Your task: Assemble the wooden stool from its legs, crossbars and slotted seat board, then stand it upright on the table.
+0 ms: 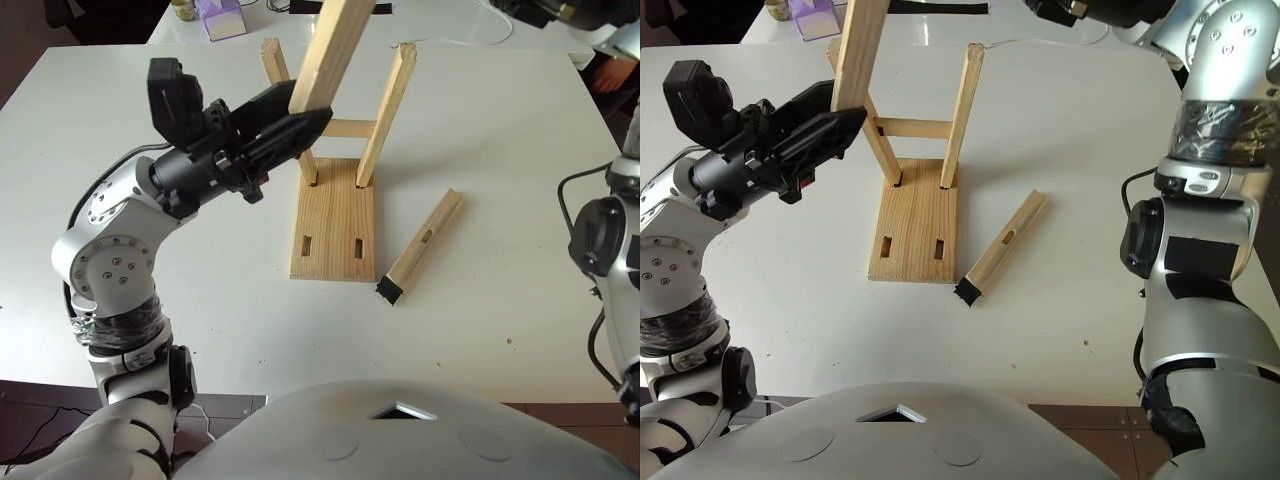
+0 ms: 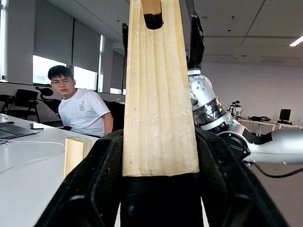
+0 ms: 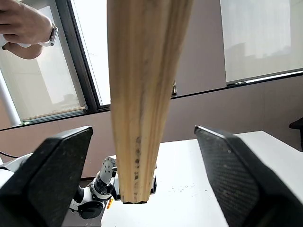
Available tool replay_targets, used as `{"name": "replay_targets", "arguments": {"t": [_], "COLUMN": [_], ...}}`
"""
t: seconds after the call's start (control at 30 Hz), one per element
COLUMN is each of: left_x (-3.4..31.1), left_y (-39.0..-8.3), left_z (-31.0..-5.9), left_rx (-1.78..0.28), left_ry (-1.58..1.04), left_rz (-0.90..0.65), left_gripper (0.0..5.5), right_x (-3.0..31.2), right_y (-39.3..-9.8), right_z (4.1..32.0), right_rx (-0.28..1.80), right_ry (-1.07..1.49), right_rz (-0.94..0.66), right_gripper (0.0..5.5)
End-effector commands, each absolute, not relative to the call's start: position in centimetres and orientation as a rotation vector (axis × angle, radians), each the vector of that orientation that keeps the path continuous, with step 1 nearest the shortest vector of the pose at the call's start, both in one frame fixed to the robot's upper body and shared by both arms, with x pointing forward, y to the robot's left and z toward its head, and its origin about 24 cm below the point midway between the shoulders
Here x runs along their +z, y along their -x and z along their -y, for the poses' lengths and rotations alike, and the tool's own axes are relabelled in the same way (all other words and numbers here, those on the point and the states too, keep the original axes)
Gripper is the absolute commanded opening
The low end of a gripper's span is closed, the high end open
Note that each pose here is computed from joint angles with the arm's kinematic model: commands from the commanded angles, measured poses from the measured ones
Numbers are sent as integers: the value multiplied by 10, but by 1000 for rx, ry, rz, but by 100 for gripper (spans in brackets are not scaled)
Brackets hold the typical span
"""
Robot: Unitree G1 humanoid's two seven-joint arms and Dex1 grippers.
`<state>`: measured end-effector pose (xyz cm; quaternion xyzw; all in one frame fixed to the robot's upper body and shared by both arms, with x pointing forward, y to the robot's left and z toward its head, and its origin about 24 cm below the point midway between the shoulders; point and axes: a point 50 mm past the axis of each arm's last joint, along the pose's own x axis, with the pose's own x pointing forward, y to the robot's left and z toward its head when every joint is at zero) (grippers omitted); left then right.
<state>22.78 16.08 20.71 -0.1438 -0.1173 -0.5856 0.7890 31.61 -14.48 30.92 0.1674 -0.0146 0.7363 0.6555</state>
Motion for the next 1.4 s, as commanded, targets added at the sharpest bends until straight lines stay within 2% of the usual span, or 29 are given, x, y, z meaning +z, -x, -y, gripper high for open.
{"name": "replay_targets", "arguments": {"t": [0.03, 0.23, 0.67, 1.07, 1.1, 1.2, 1.27, 1.33, 1.4], "left_x": [199, 190, 191, 188, 187, 182, 172, 140, 102], "left_y": [-227, -228, -227, -236, -236, -237, -238, -232, -221], "left_z": [-159, -159, -153, -149, -149, -150, -150, -158, -177], "left_rx": [-1298, -1280, -1273, -1228, -1233, -1221, -1203, -1177, -1114], "left_ry": [234, 213, 236, 241, 245, 243, 189, 73, -16], "left_rz": [221, 211, 260, 242, 228, 200, 156, 25, -134], "left_gripper": [205, 204, 204, 204, 241, 286, 305, 305, 305], "right_x": [326, 330, 311, 305, 305, 306, 305, 300, 291], "right_y": [-316, -315, -310, -304, -304, -304, -303, -303, -302], "right_z": [141, 139, 134, 126, 126, 127, 129, 132, 135], "right_rx": [1713, 1756, 1779, 1770, 1767, 1754, 1730, 1687, 1633], "right_ry": [-359, -289, -265, -293, -295, -301, -294, -250, -156], "right_rz": [19, 17, -48, -41, -40, -33, -23, 0, 19], "right_gripper": [396, 396, 203, 203, 203, 203, 203, 203, 203]}}
